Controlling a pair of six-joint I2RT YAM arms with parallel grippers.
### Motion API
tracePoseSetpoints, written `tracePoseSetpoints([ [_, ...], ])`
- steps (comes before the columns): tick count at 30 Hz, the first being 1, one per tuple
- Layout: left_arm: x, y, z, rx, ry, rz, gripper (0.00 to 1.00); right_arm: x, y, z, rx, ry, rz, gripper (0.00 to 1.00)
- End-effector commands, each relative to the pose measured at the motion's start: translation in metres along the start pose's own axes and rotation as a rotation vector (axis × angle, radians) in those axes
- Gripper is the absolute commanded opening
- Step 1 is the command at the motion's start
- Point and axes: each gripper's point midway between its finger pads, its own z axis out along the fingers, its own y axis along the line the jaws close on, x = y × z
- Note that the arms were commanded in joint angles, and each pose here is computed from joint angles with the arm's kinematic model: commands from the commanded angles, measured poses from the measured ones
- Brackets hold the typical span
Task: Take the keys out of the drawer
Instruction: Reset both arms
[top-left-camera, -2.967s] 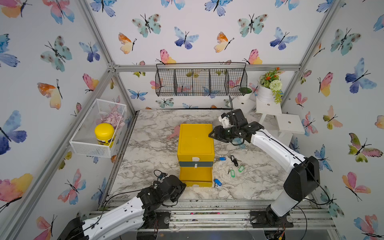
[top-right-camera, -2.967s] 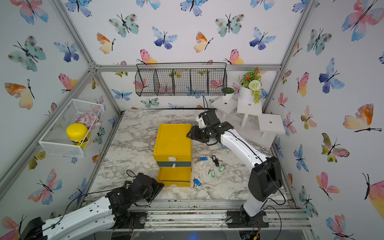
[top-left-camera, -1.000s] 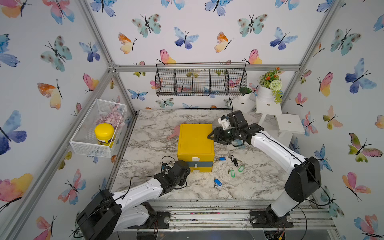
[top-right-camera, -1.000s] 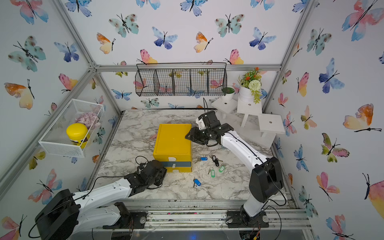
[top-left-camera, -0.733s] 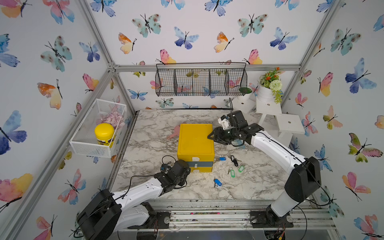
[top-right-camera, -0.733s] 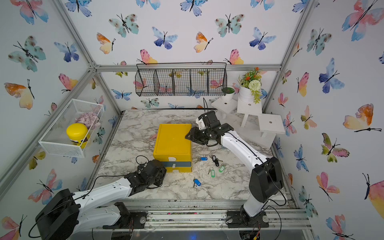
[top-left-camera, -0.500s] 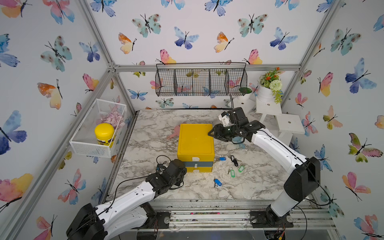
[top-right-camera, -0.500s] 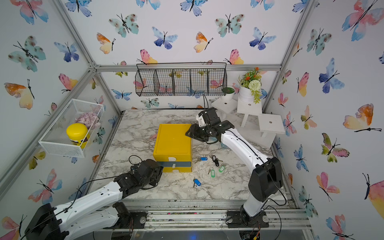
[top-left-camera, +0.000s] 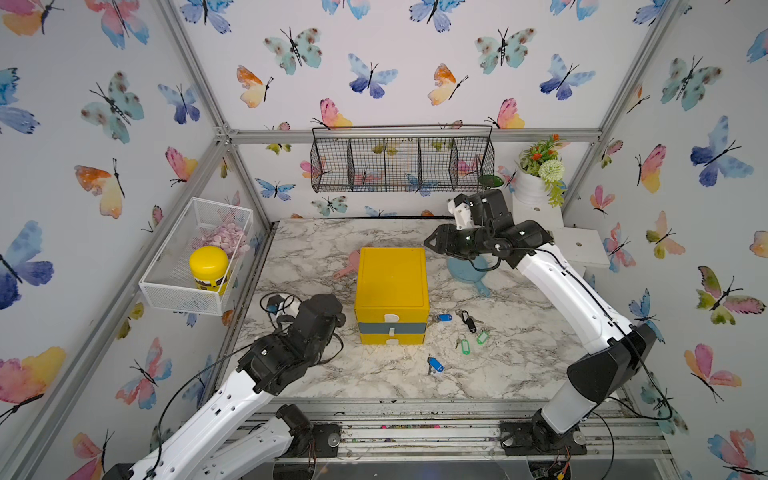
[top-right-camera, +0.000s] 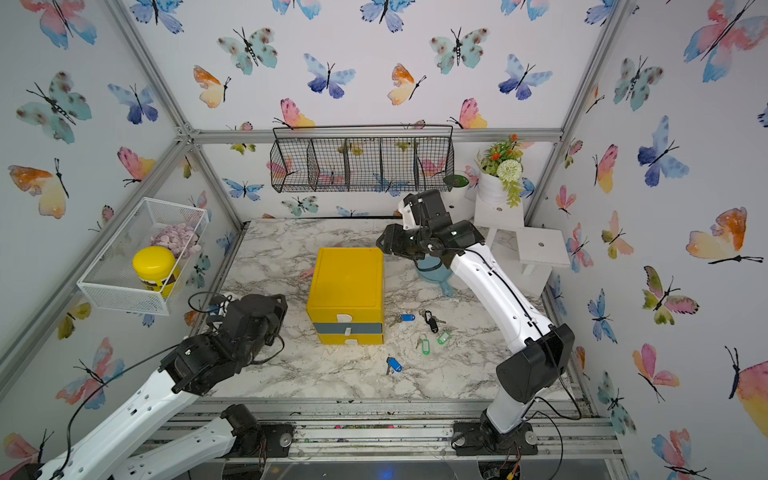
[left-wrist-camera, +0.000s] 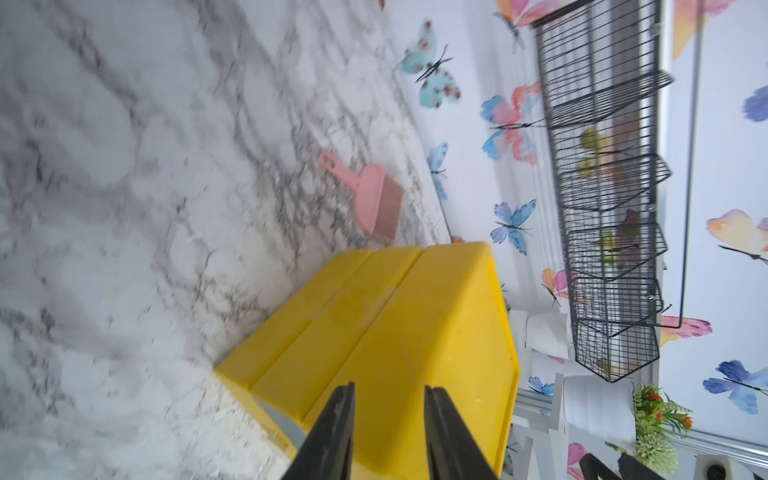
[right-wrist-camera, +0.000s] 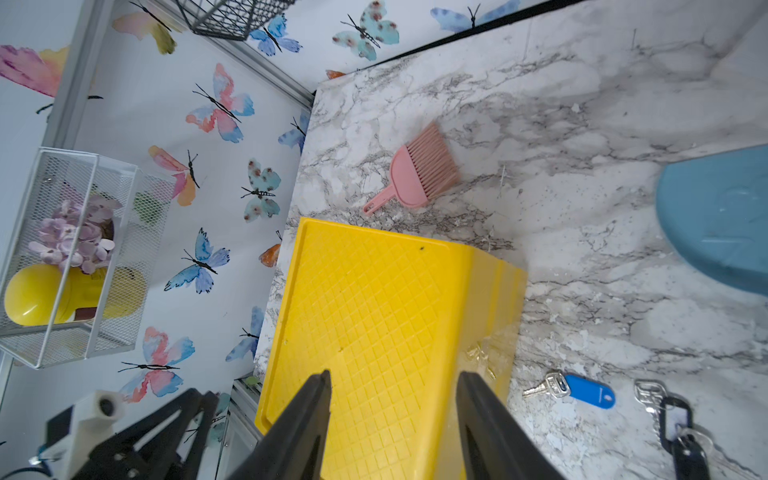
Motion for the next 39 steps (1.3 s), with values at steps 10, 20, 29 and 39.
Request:
tracePoseSetpoints([
  [10,-0.1,0.018,0.093,-0.184,-0.177,0.632,0.52,-0.072,-0.221,-0.028,0.427,-0.212,0.012,0.56],
  [20,-0.111,0.102,0.129,-0.229,-0.202,0.899,0.59,-0.031,-0.311,-0.025,0.697,-0.443,-0.295,0.61],
  [29,-0.098,0.136,0.115,-0.072,-0.348,0.959,0.6,0.033,-0.333,0.0,0.632,-0.494,-0.358,0.62],
  [39,-0.066,0.149,0.122,0.135,-0.291,0.87,0.62,0.059,-0.347,0.009,0.63,-0.512,-0.358,0.61],
])
